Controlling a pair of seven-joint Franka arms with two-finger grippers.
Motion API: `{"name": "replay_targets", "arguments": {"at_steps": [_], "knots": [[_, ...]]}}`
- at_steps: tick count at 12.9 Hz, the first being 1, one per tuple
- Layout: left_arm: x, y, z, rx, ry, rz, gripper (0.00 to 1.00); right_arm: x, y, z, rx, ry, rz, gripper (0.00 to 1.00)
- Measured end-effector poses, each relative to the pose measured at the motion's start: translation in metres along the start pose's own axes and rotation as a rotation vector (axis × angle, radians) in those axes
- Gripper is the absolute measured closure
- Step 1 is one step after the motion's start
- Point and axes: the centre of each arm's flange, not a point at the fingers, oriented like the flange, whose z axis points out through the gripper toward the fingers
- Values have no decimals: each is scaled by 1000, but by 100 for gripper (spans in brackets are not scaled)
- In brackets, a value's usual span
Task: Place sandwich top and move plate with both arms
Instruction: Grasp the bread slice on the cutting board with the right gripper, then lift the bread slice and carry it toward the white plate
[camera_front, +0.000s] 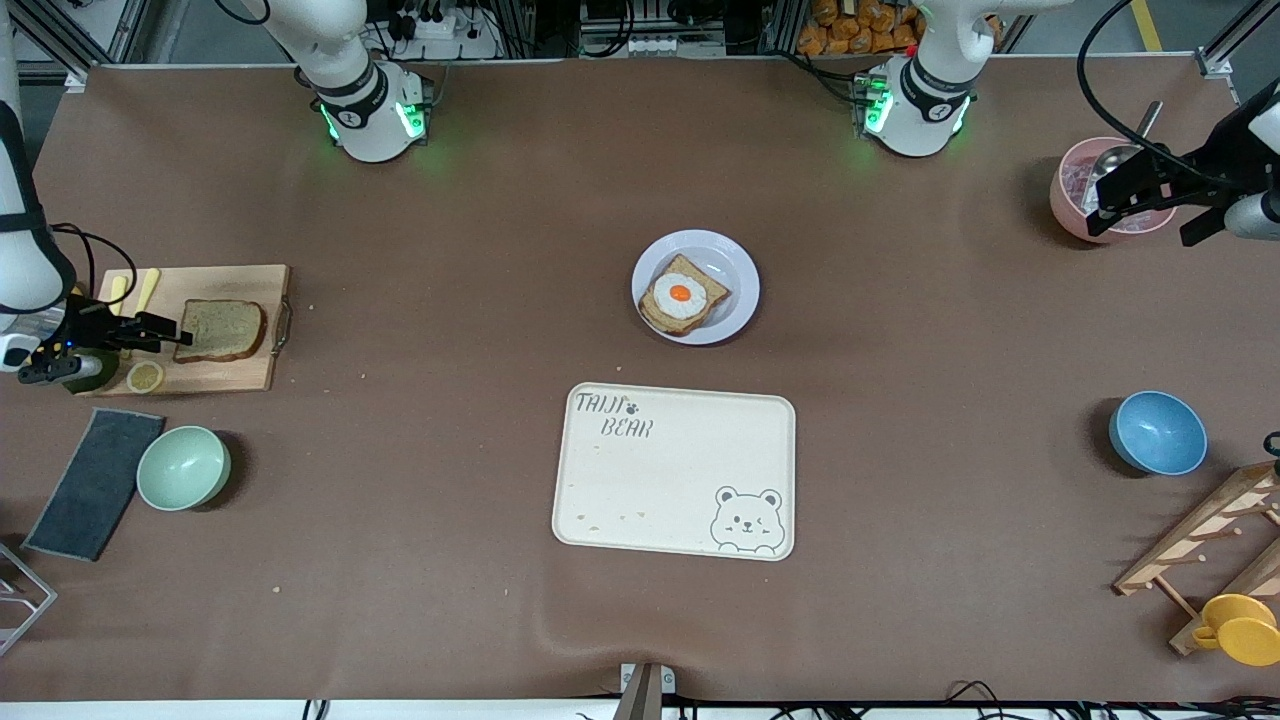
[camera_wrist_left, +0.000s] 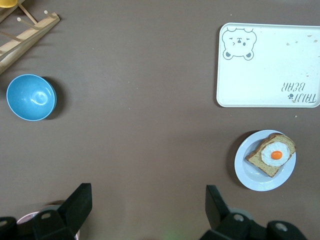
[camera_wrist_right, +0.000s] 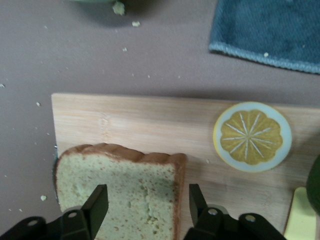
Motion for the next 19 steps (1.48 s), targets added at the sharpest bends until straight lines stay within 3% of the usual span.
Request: {"name": "replay_targets", "arguments": {"at_steps": [2,3,4,5,9,14,19], "knots": [[0,0,1,0,-3,0,0,-7,9,6,11,-3,0,28],[1,0,2,-1,-3,-1,0,-9,12,9,16,-6,4,31],[1,-1,2,-1,-4,-1,0,-12,15,13,22,-10,9,42],[1,-1,2,-1,-5,-1,0,-15,17,16,28,-14,10,42],[1,-1,2,-1,-5,-1,0,-22,18,24,40,-23,6,85],[2,-1,2,-1,-2,-1,0,-7,-2,22,74,-46,-55,89],[2,-1,2,-1,-2,-2,0,41,-69,-17,186,-172,-126,93]]}}
